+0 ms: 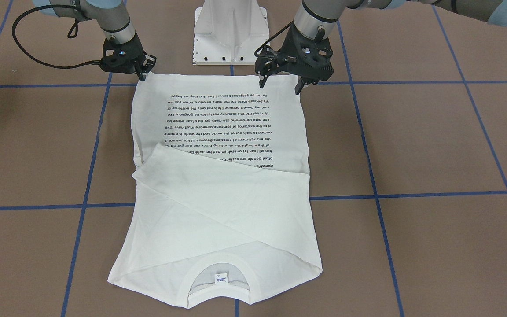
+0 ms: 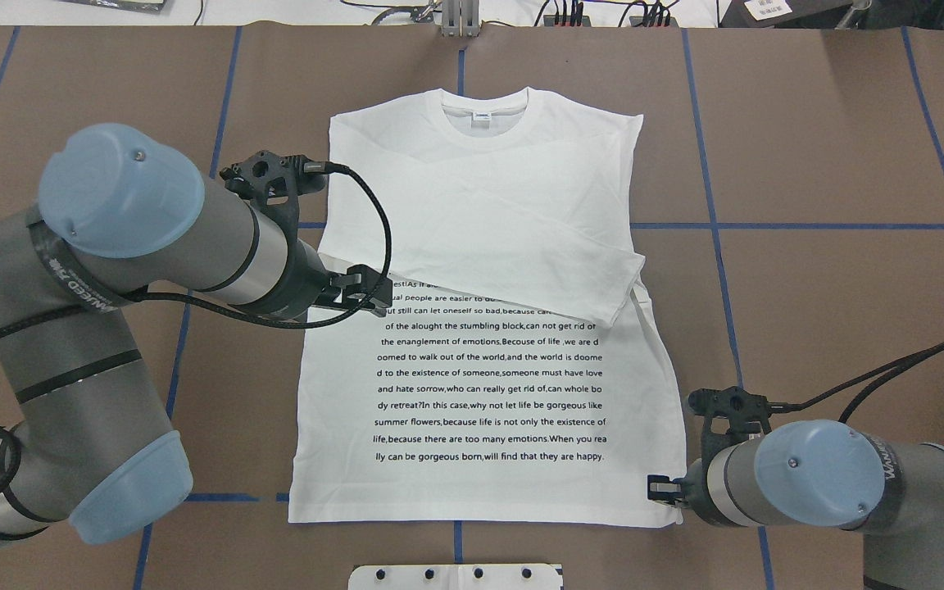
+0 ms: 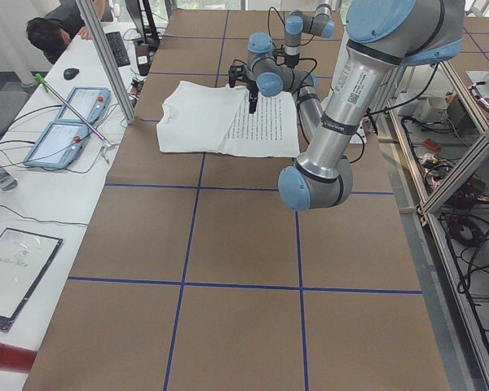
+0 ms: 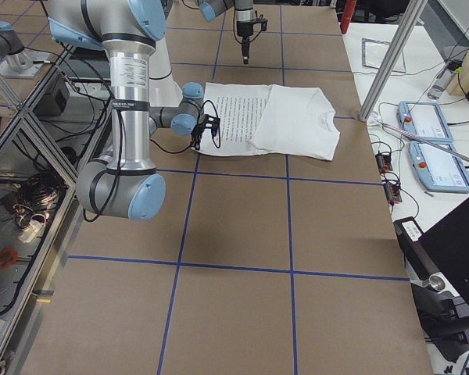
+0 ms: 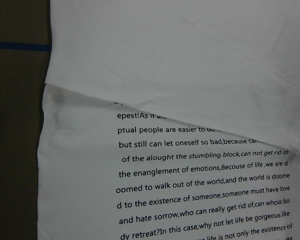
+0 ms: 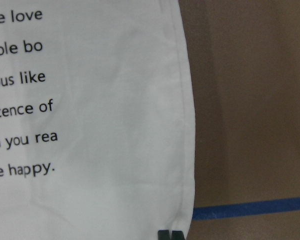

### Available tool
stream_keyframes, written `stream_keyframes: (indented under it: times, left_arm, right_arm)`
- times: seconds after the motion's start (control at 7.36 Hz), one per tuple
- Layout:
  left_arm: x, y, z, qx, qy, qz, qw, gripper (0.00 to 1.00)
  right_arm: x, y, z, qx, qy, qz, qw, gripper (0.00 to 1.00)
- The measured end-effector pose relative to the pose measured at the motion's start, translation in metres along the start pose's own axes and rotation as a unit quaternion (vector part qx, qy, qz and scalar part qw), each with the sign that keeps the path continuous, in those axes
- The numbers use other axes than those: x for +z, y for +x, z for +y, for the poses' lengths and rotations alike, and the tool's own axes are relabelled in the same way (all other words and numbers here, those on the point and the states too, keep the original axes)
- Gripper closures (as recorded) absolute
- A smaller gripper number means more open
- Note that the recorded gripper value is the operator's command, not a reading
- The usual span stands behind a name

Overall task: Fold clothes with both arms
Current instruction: 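Move both grippers to the hem corners nearest the robot and grasp them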

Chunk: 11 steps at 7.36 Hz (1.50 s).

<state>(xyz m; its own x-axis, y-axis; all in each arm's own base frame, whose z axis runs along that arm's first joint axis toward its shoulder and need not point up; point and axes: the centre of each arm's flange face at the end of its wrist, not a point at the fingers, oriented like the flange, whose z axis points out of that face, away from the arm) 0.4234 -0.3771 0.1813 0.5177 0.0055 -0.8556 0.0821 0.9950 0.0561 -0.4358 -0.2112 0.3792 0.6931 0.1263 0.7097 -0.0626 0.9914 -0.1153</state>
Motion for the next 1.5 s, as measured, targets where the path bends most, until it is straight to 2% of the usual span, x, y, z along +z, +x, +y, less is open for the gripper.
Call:
stream_keyframes:
  times: [0.41, 0.54, 0.68, 1.09, 1.36, 1.5]
  left_arm:
    - [0.067, -0.014, 0.088, -0.044, -0.031, -0.053, 0.9972, 0.03]
    - [0.084, -0.025, 0.111, -0.049, -0.042, -0.072, 0.9953, 0.09]
    - [0.096, -0.037, 0.128, -0.050, -0.053, -0.087, 0.9935, 0.11]
    - [0.122, -0.061, 0.158, -0.047, -0.075, -0.118, 0.9890, 0.17]
    - [0.137, -0.066, 0.166, -0.044, -0.082, -0.122, 0.9881, 0.31]
    - [0.138, -0.065, 0.167, -0.045, -0.083, -0.120, 0.9883, 0.35]
  right_arm:
    - [-0.012, -0.004, 0.000, -0.001, 0.002, -0.012, 0.9999, 1.00]
    - [-0.013, -0.004, -0.003, 0.001, 0.004, -0.013, 0.9999, 1.00]
    - [-0.014, -0.003, -0.005, 0.003, 0.006, -0.014, 0.9999, 1.00]
    - [-0.017, -0.002, -0.010, 0.006, 0.010, -0.015, 0.9998, 1.00]
    - [-0.018, -0.001, -0.011, 0.007, 0.012, -0.015, 0.9998, 1.00]
    - [-0.018, -0.001, -0.012, 0.008, 0.012, -0.015, 0.9998, 1.00]
